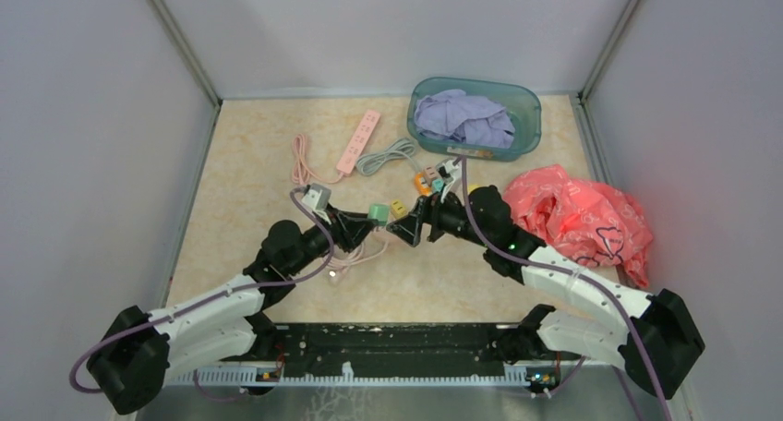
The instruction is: Insert the plug
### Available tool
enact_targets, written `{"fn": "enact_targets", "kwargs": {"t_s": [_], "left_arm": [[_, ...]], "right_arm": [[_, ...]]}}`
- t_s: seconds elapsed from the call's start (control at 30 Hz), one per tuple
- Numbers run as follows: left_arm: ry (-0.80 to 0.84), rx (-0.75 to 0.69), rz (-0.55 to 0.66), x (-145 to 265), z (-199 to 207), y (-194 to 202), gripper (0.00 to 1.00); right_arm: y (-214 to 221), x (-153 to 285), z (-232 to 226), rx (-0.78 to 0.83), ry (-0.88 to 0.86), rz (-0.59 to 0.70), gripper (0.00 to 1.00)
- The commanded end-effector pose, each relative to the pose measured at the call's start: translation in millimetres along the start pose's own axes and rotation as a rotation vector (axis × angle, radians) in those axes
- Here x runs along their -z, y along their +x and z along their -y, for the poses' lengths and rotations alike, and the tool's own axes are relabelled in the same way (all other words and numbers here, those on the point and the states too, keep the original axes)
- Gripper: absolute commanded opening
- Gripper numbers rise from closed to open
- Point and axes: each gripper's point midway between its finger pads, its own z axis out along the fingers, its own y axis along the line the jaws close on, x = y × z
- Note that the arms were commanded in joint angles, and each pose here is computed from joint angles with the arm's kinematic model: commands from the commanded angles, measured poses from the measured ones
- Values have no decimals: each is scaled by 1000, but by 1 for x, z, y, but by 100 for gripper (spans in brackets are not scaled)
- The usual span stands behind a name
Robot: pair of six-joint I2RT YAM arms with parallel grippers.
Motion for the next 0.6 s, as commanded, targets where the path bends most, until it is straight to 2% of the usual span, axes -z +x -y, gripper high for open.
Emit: {"fn": "enact_targets", "kwargs": {"t_s": [0.0,0.4,0.57], "left_arm": [[167,-83,-39,9,21,1,0],[477,-196,-141,26,69,7,0],[580,-214,-166,34,84,10,0]], "right_arm": [[-21,14,-30,186,-186,28,87],[-2,32,-42,497,-429,-102,83],[9,36,-43,551,-486,-160,82]]}}
